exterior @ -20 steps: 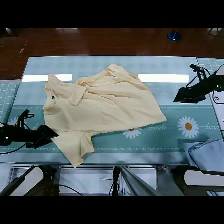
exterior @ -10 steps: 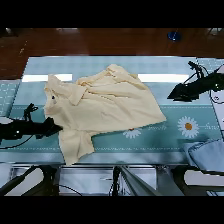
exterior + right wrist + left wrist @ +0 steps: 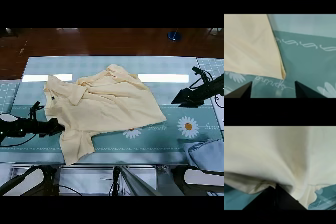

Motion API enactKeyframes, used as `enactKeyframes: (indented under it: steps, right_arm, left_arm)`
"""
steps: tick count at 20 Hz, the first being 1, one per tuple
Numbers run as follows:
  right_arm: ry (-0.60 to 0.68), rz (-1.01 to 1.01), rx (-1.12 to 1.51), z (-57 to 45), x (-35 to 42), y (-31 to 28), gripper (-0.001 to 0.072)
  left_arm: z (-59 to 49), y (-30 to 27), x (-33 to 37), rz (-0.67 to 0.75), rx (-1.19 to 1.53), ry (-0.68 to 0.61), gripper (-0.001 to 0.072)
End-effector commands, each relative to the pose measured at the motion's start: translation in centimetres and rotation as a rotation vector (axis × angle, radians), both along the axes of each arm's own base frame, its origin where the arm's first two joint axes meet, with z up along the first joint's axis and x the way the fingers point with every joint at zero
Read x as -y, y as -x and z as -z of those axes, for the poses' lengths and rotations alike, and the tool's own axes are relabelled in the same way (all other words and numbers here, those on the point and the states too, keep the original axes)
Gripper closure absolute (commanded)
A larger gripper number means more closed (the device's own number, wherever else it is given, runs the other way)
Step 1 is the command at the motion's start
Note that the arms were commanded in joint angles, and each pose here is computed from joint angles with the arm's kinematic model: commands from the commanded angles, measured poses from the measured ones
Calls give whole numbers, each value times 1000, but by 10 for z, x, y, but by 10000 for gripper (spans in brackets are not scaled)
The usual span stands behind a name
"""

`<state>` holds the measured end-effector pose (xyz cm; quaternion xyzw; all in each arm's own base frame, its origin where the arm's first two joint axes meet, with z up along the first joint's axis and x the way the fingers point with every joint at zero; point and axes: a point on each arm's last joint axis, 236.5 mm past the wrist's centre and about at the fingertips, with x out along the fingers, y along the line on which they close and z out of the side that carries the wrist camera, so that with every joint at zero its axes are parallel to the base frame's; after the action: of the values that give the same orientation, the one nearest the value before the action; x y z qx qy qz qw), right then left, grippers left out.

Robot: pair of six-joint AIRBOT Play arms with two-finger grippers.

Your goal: Fold the shirts.

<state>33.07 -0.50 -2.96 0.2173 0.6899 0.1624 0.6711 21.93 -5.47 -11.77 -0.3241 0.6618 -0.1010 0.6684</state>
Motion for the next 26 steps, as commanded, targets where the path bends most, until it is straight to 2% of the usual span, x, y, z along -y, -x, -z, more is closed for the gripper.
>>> enactKeyframes:
  steps: [1, 9, 10, 12, 14, 15, 16, 17, 21, 24, 26]
  right_arm:
    - [-39, 46, -49, 16, 3, 17, 128]
    - [-92, 98, -95, 69, -40, 41, 139]
    - [-100, 100, -90, 72, -48, 40, 155]
    - [-102, 95, -55, 77, -68, 32, 241]
    - [-51, 87, -12, 85, -83, 20, 247]
    - [-30, 93, 10, 87, -91, 13, 287]
    - [-23, 75, 26, 87, -98, 11, 547]
    - [-27, 61, 30, 83, -104, 9, 686]
    - [-30, -6, 232, 8, -103, -9, 687]
    - [23, 7, 606, -119, -89, -33, 686]
    - [99, 22, 949, -233, -82, -31, 686]
  left_arm:
    - [1, 4, 0, 23, -6, -5, 688]
    - [0, 5, 1, 28, -11, 2, 688]
    - [0, 5, 1, 28, -11, 3, 687]
    - [0, 5, 1, 28, -11, 3, 688]
    - [0, 5, 2, 27, -11, 5, 688]
    - [-1, 5, 2, 33, -6, 5, 688]
    - [-1, 5, 2, 45, 4, 3, 688]
    - [-4, 3, 1, 47, 13, 1, 688]
    - [-67, -30, -5, 134, 216, -41, 690]
    - [-199, -73, -17, 156, 623, -212, 690]
    - [-328, -77, -14, 135, 988, -357, 690]
